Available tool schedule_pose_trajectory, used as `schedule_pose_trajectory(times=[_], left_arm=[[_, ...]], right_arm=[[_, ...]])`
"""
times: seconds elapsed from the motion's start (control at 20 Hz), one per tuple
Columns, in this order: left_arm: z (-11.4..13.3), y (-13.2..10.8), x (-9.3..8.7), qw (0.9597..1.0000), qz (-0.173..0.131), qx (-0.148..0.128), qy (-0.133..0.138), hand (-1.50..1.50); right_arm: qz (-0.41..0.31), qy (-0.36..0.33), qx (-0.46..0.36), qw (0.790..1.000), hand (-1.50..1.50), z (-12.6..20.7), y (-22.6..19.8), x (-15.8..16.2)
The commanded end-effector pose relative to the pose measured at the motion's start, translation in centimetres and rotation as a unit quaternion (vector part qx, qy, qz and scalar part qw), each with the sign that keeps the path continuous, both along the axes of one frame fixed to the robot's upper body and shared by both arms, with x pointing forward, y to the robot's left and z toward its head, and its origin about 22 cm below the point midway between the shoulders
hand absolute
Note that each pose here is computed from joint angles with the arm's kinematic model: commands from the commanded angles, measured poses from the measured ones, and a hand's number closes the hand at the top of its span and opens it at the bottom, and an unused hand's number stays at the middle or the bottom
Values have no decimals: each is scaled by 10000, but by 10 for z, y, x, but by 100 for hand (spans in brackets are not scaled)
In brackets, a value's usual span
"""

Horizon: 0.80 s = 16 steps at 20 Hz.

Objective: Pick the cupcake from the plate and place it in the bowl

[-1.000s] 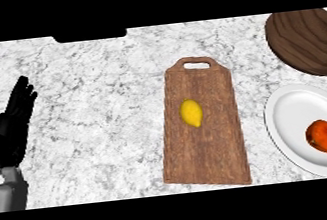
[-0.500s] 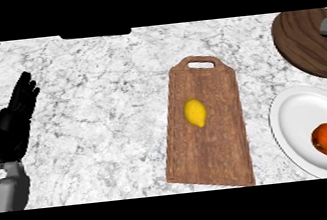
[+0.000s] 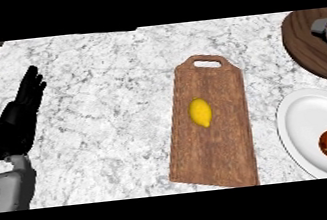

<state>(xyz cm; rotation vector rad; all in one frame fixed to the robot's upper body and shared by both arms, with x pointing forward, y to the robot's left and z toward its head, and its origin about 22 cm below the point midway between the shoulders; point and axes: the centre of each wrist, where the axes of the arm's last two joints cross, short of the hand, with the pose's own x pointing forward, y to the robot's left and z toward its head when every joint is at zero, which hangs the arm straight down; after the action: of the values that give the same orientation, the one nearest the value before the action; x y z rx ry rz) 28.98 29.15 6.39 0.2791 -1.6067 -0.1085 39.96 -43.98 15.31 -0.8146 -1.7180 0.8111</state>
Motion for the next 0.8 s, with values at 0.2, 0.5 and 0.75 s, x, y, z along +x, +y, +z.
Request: schedule_pose_trajectory(times=[0.2,0.5,0.75], left_arm=[[5,-13,5,9998,-180,-39,-100,0],[-2,-12,4,9999,-147,5,-49,0],[1,-8,6,10000,7,26,-53,0]], right_arm=[[-714,1453,-595,9850,-150,-33,-21,-16],[-34,1511,-122,9884,-150,-29,-25,-16],[309,949,2037,9739,-150,-13,-37,-19]])
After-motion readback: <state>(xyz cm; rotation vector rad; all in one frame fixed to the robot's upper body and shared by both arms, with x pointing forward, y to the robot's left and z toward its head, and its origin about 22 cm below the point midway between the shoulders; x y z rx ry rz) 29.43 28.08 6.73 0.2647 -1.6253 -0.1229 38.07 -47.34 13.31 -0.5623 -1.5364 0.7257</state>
